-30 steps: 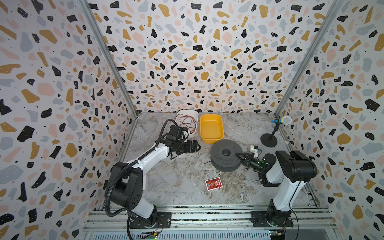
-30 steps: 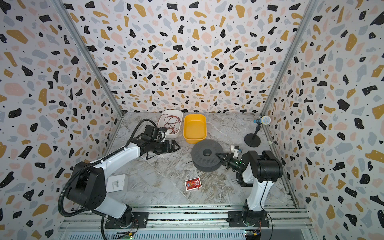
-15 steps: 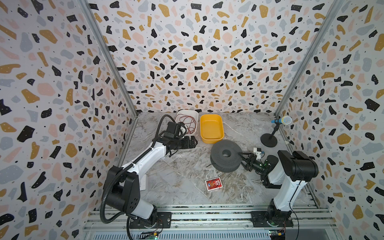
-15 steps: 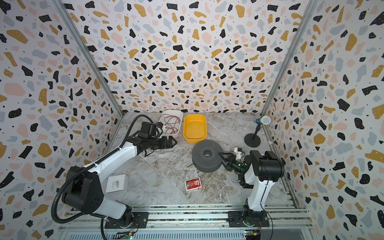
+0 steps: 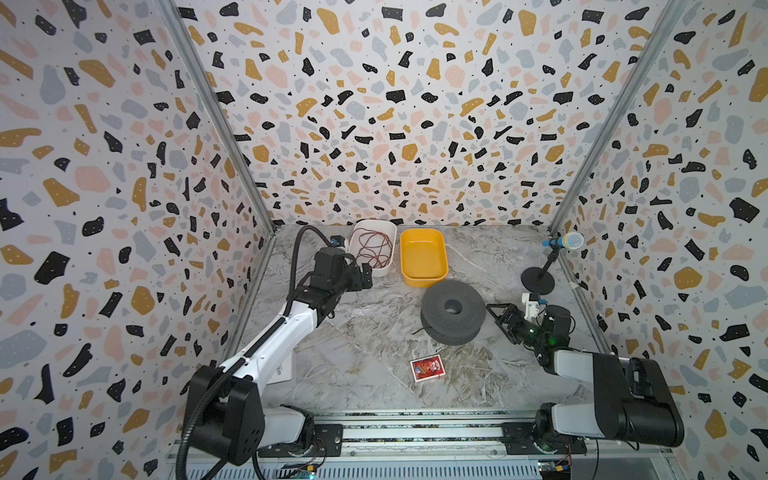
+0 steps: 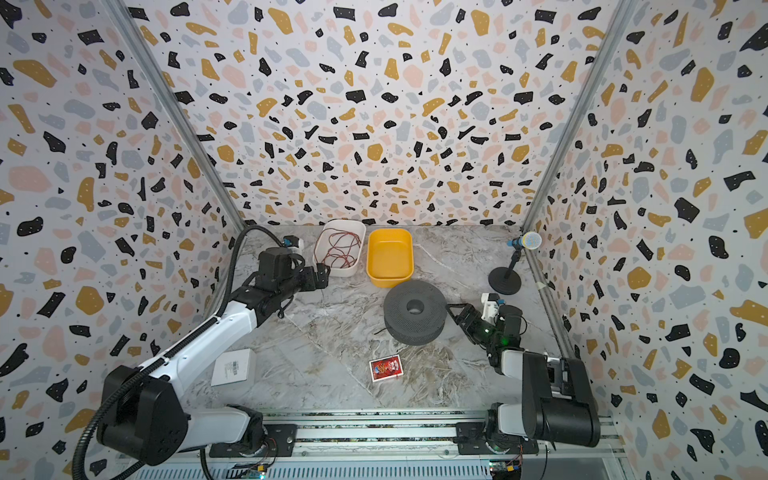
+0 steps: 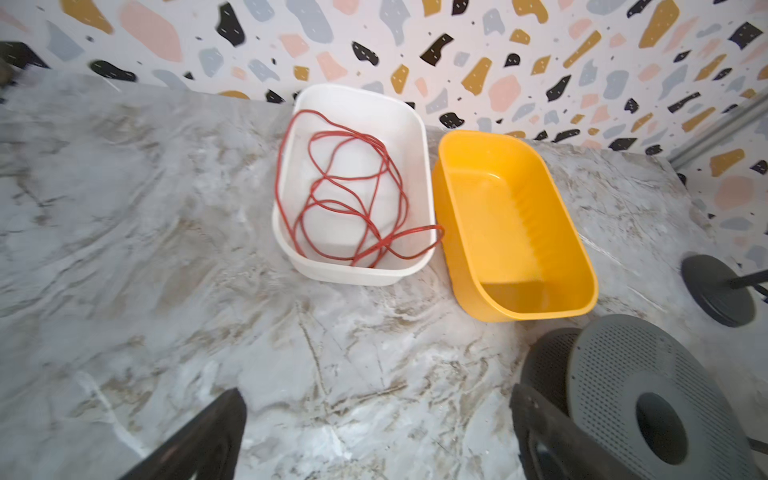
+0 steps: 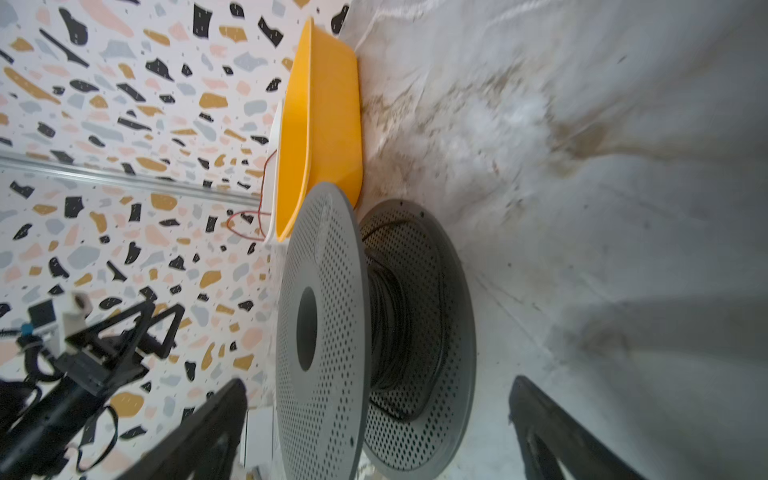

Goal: Wrap the cables

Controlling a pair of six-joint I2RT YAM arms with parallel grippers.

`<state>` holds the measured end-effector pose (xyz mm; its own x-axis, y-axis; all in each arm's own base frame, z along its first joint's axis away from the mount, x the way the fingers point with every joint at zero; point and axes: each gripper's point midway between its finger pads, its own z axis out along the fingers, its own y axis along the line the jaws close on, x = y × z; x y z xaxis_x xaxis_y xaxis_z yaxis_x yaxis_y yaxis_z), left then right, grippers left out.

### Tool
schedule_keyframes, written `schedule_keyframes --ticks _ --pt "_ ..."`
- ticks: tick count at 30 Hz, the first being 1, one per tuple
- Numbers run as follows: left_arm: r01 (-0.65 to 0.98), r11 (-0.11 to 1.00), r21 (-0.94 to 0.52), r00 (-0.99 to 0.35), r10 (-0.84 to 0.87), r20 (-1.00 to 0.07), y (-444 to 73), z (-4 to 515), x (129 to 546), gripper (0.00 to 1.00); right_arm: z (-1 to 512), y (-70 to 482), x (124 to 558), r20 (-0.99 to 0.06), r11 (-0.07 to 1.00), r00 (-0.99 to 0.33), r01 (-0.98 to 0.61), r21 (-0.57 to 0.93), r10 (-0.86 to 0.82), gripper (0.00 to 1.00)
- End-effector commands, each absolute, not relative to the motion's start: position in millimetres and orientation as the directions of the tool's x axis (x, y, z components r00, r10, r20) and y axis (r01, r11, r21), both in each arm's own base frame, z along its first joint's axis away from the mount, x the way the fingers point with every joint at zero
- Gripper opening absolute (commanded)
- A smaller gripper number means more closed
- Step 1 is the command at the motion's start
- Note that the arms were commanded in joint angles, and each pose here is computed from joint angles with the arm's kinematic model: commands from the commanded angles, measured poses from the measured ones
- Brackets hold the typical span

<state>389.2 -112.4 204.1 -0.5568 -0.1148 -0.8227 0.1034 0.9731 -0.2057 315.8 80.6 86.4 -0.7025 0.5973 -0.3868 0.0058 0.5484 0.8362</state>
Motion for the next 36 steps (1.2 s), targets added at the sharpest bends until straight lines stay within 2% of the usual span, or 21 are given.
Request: schedule_keyframes --ticks 1,4,6,9,12,17,21,23,26,27,31,33,36 --pt "0.035 0.993 -0.116 -0.367 -0.095 -0.925 -86.5 236.2 400.6 0.99 79.3 48.6 316.1 -0.502 0.733 -0.671 0.092 0.674 0.546 0.99" --pt "-0.048 0.998 -0.030 -0.310 -0.043 -0.950 -61.3 227.7 395.7 0.99 96.2 22.4 319.8 -0.598 0.805 -0.596 0.147 0.574 0.536 0.99" --pt "-0.192 0.981 -0.017 -0.246 -0.065 -0.967 -24.7 220.6 389.3 1.00 114.3 9.5 320.9 -0.685 0.844 -0.520 0.145 0.517 0.509 0.99" --pt "-0.258 0.966 0.034 -0.213 -0.022 -0.977 9.5 195.9 381.4 0.99 139.6 -5.0 320.2 -0.799 0.888 -0.392 0.138 0.439 0.456 0.99" --pt "-0.267 0.957 0.110 -0.269 0.035 -0.962 22.3 164.2 377.4 1.00 157.0 -11.0 321.1 -0.877 0.930 -0.309 0.131 0.344 0.368 0.99" --pt "-0.196 0.962 0.190 -0.240 0.140 -0.960 15.0 147.7 368.3 0.99 164.6 -1.7 320.7 -0.972 0.984 -0.179 0.117 0.136 0.155 0.99" --pt "-0.177 0.953 0.247 -0.220 0.206 -0.953 13.4 142.2 366.7 1.00 167.8 15.1 320.4 -0.988 0.992 -0.131 0.092 -0.090 -0.078 1.00" --pt "-0.170 0.962 0.213 -0.198 0.178 -0.964 12.8 143.2 369.3 1.00 159.4 20.7 324.5 -0.981 0.988 -0.148 0.071 -0.139 -0.127 0.99" --pt "-0.205 0.963 0.173 -0.154 0.143 -0.978 21.6 143.9 366.1 1.00 144.8 26.6 325.0 -0.983 0.990 -0.132 0.039 -0.133 -0.127 1.00" --pt "-0.213 0.965 0.152 -0.167 0.117 -0.979 27.0 142.2 366.5 1.00 149.8 28.2 324.0 -0.987 0.990 -0.089 0.036 -0.136 -0.132 0.99" --pt "-0.282 0.957 0.064 -0.079 0.044 -0.996 48.5 138.5 355.6 1.00 158.4 35.9 324.3 -0.992 0.992 -0.018 0.012 -0.127 -0.127 0.99" --pt "-0.411 0.911 0.041 -0.114 -0.007 -0.993 70.3 133.5 355.6 1.00 158.0 35.7 327.5 -0.989 0.989 -0.016 0.012 -0.150 -0.150 0.99" --pt "-0.421 0.906 0.041 -0.114 -0.008 -0.993 71.4 133.2 354.8 1.00 145.3 27.9 330.0 -0.992 0.992 -0.002 -0.001 -0.126 -0.126 0.99"
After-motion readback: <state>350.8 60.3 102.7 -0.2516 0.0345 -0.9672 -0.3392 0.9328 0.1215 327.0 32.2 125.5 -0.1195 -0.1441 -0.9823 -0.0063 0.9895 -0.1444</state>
